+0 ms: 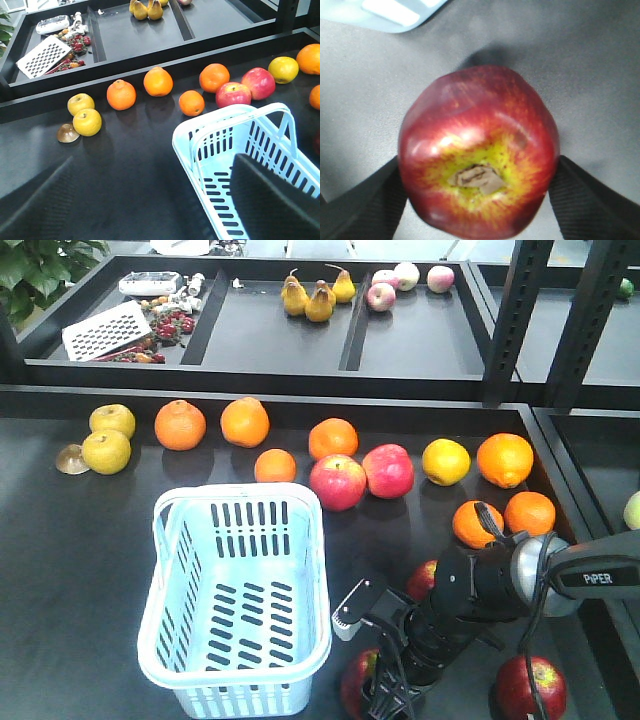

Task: Pick three apples into basket with both arms
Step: 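Reach the right gripper down and grasp the red apple nearest the robot, then carry the red apple over the basket and release it with the right gripper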

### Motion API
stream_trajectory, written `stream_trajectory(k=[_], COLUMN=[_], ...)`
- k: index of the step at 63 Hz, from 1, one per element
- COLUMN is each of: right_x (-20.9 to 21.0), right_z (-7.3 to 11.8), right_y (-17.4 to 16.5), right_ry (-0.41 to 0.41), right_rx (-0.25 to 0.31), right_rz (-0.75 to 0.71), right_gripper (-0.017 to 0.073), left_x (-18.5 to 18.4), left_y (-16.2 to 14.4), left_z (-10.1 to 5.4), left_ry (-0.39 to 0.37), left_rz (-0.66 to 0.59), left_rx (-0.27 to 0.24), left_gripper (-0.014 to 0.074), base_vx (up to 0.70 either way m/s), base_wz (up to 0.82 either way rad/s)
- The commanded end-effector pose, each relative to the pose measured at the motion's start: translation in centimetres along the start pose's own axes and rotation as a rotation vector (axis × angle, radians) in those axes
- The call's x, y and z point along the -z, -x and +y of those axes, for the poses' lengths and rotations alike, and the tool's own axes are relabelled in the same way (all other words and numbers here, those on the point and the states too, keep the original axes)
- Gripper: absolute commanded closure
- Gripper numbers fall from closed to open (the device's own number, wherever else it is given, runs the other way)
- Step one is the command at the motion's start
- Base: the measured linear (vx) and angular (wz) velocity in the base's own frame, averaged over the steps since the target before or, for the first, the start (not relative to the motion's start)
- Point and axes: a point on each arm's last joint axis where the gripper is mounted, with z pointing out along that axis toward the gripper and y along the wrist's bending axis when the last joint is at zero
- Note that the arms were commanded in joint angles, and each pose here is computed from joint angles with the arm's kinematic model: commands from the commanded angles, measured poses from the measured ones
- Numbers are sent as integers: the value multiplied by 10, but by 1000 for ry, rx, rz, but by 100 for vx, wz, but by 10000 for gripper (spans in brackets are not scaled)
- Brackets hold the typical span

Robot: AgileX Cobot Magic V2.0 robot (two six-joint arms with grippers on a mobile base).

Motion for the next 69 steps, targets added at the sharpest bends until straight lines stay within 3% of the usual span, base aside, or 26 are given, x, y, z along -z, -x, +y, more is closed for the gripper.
stream_trajectory(k=[1,28,39,47,62,65,69], right_x=[17,58,90,117,165,173,179], right_z=[0,11,17,26,49,55,65], right_y=[10,3,-6,-4,5,8,15], right_ry=[-18,-14,-58,-75,-23,1,15], right_rx=[16,48,-1,-23,-97,-89,-35], right_rz=[-55,5,54,-37,-327,-394,-467], right_gripper=[225,225,225,225,225,225,225], left_x=[6,6,6,6,6,6,6], left_y=[12,12,12,12,12,12,12], left_z=[1,1,1,1,1,1,1], left_ry=[3,3,3,3,3,3,3], left_rz=[-90,-90,-90,-90,-90,-90,-90], left_rx=[12,12,12,12,12,12,12], left_gripper=[4,4,4,4,4,4,4], base_vx=[0,0,0,0,0,0,0], base_wz=[0,0,0,0,0,0,0])
